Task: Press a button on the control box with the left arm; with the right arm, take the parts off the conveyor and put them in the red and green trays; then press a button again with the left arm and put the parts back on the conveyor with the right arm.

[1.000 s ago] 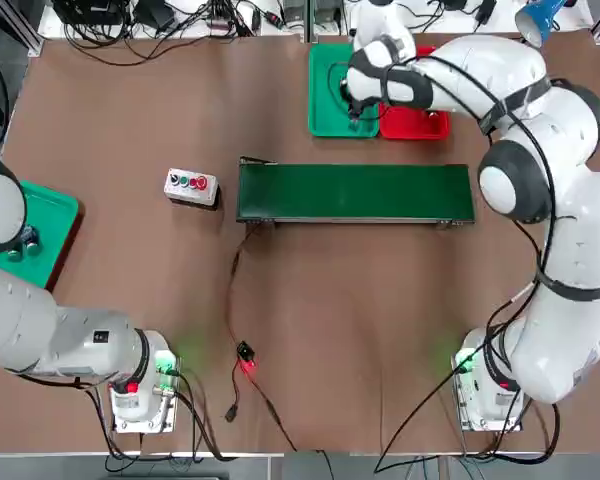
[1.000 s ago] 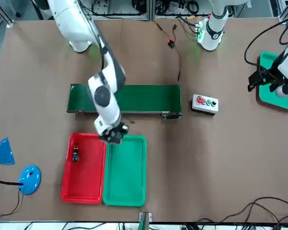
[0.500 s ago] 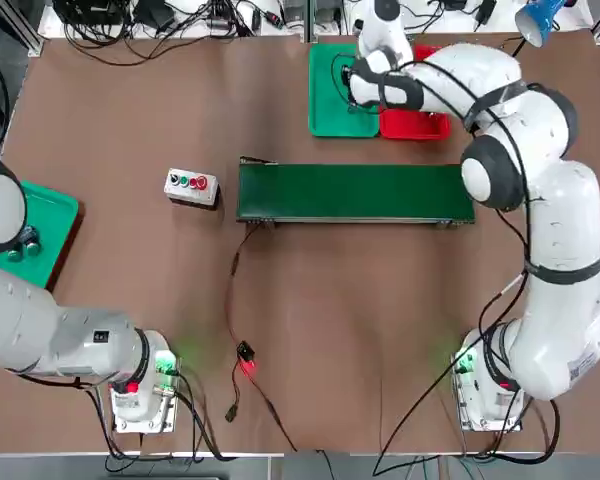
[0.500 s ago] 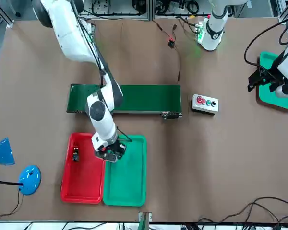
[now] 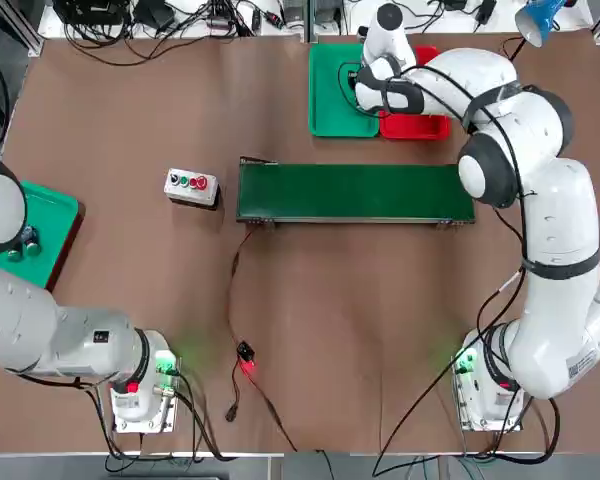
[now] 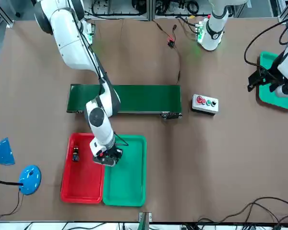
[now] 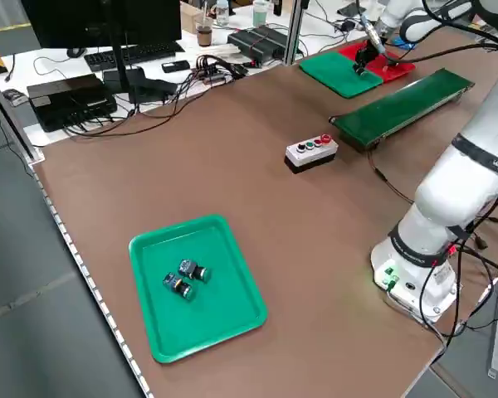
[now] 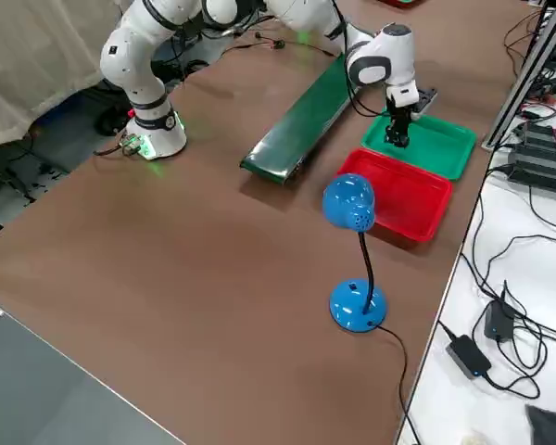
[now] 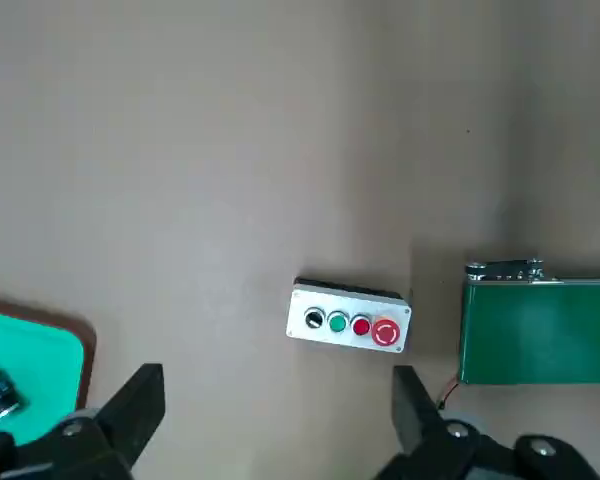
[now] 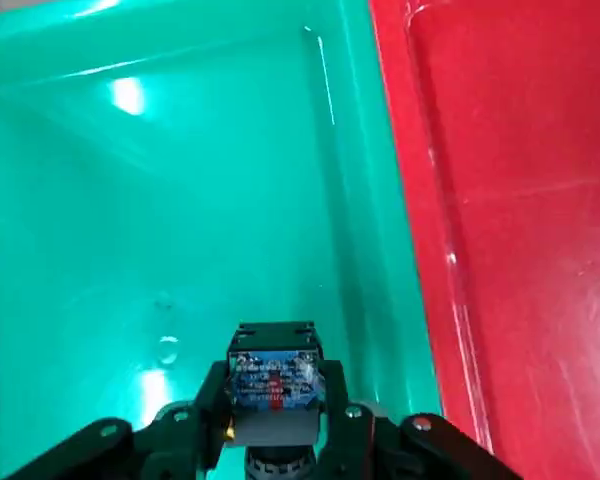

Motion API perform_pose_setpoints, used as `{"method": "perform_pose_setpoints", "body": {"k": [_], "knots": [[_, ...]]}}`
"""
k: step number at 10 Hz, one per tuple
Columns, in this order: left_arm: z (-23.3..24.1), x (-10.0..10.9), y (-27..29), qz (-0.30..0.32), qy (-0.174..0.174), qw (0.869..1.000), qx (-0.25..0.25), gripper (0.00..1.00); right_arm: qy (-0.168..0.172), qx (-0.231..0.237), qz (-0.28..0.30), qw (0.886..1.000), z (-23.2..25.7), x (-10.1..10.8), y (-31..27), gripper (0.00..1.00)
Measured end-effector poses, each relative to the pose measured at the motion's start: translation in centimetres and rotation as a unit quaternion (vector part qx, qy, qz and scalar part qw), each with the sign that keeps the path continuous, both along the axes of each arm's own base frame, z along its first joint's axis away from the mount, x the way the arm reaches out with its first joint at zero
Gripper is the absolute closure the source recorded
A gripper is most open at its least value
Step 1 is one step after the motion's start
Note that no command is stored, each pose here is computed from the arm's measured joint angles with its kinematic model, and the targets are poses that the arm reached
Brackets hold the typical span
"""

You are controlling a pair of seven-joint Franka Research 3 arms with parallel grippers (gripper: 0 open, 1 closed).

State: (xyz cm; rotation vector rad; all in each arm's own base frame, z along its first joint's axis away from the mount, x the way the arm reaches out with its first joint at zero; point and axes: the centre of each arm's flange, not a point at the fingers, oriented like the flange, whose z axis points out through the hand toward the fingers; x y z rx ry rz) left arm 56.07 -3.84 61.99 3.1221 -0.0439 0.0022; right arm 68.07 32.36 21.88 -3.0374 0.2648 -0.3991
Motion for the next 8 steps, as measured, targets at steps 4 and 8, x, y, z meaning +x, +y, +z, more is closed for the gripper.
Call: {"method": "perform_pose_setpoints", "body": {"k": [4, 8], "knots": [[0.00, 0.00, 0.00, 0.000, 0.000, 1.000, 0.000, 0.00, 0.000, -0.001, 0.002, 1.000, -1.12, 0.05, 0.09, 0.57], [0.05, 0.00, -0.06, -0.001, -0.001, 1.000, 0.000, 0.00, -0.003, -0.001, 0.008, 1.000, -1.05, 0.11, 0.14, 0.20]]}}
